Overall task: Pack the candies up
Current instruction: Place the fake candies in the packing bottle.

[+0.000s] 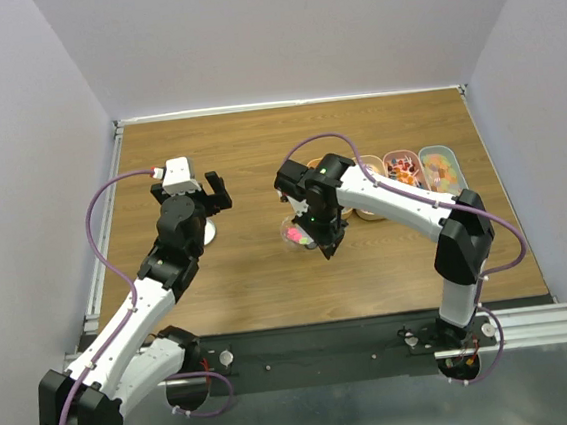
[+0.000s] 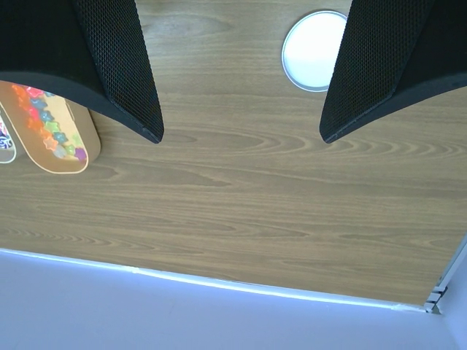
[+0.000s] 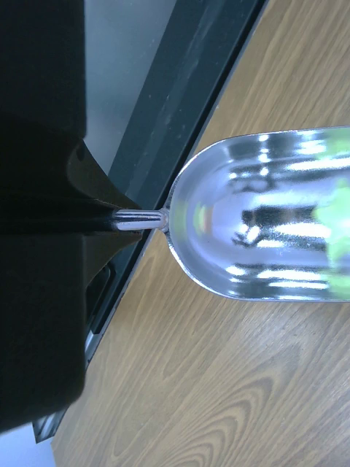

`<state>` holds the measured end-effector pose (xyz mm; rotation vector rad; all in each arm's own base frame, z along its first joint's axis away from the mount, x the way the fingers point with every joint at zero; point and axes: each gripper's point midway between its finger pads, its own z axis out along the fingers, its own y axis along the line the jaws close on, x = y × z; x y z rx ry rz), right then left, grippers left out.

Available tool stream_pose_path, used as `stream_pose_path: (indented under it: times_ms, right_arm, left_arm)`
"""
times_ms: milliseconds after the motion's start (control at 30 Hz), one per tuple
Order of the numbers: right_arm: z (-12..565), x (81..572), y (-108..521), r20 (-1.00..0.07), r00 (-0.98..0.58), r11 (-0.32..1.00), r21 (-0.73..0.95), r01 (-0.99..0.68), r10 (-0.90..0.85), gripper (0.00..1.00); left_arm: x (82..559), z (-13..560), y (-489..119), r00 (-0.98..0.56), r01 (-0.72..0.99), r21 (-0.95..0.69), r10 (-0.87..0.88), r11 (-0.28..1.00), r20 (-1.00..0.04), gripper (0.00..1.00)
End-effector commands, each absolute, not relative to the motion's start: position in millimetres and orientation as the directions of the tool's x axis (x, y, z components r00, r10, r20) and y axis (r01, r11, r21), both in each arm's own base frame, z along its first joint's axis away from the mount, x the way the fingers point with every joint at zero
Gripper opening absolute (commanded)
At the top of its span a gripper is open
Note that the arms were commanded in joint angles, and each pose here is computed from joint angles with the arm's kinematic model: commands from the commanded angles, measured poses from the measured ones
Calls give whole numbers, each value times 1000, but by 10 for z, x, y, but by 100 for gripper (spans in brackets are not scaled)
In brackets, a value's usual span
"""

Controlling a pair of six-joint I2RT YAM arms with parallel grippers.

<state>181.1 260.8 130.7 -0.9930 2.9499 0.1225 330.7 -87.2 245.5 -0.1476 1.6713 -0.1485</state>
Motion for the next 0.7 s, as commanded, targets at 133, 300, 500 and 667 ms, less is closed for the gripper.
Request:
stream_pose_path:
  times_ms: [133, 300, 500, 667]
  right_arm:
    - [1350, 1700, 2591, 19, -811, 809, 89, -581, -584, 1]
    - [1308, 1674, 2508, 45, -818, 818, 91, -569, -574, 1]
    - [1298, 1705, 2450, 53, -822, 822, 97, -561, -567, 1]
    - [1341, 1700, 2482, 42, -820, 817, 125, -562, -571, 1]
  left_arm:
    - [3294, 2565, -811, -55, -21, -198, -198, 980, -979, 96]
    - [3293, 2558, -815, -57, -18, -196, -196, 981, -979, 95]
    - [3297, 2559, -826, -55, -13, -197, -198, 980, -979, 96]
    - [3297, 2560, -823, -55, -15, -197, -198, 980, -979, 96]
